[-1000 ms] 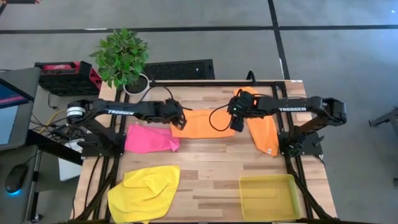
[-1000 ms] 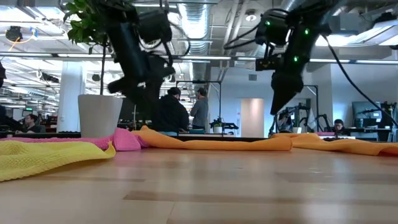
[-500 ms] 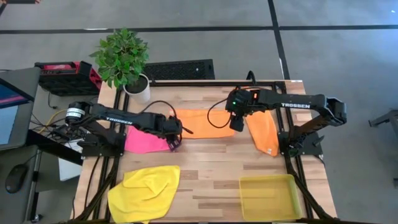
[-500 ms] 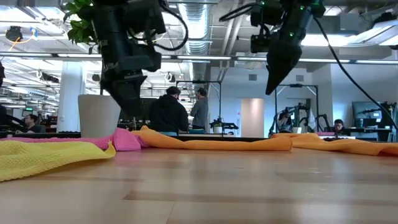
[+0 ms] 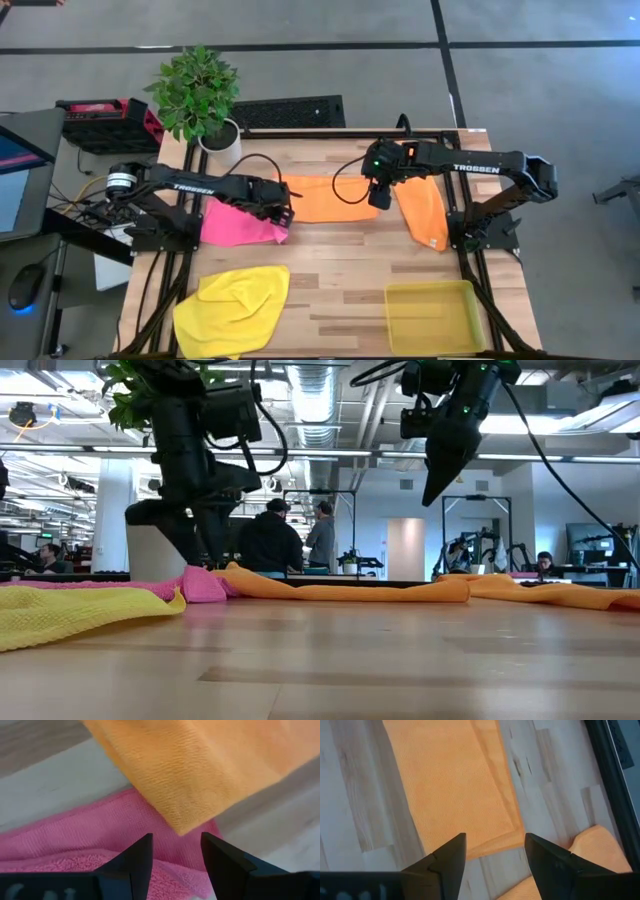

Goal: Fold microfiber towels
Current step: Fold the left orange microfiber cloth

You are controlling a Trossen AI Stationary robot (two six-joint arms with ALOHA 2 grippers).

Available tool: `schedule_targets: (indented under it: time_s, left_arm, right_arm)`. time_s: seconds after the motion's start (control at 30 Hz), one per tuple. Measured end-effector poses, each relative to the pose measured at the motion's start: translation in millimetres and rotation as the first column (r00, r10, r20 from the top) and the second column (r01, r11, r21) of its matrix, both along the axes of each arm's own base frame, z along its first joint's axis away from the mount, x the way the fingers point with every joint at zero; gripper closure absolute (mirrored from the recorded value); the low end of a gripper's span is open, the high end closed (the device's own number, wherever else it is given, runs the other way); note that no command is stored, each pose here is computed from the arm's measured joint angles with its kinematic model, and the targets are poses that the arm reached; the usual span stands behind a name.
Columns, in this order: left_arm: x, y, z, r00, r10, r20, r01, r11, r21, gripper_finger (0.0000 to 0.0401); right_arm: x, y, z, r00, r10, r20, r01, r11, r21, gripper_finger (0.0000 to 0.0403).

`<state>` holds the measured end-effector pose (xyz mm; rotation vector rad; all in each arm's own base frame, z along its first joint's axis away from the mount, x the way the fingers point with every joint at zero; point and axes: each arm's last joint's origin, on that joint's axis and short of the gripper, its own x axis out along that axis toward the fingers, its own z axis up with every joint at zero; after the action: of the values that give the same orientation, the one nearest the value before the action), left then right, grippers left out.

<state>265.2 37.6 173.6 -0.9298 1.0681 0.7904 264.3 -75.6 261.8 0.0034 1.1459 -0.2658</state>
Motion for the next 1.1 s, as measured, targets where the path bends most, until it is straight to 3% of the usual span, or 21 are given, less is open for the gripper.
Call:
schedule_targets:
  time_s: [0.2,0.4,0.83,1.1]
  left_arm:
    - [1.1,0.1,-11.1,0.996,0.01,0.091,-0.008,1.0,-0.028,0.0243]
    - [-3.4,0.4,-17.9,0.995,0.057,0.082,-0.054,0.998,-0.044,0.0243]
    - [-0.7,2.6,-16.5,0.991,0.075,0.111,-0.078,0.997,0.019,0.0244]
    - [0.8,3.0,-19.1,0.984,0.138,0.114,-0.139,0.99,-0.001,0.0244]
  right_arm:
    - [-0.2,0.1,-0.2,1.0,0.0,-0.003,0.0,1.0,0.001,0.0177]
    - [-0.2,0.2,-0.2,1.0,0.0,-0.003,0.0,1.0,0.001,0.0177]
    - [-0.3,-0.3,-0.2,1.0,-0.004,-0.005,0.004,1.0,-0.006,0.0177]
    - [-0.3,-0.4,-0.1,1.0,-0.004,-0.004,0.004,1.0,-0.006,0.0177]
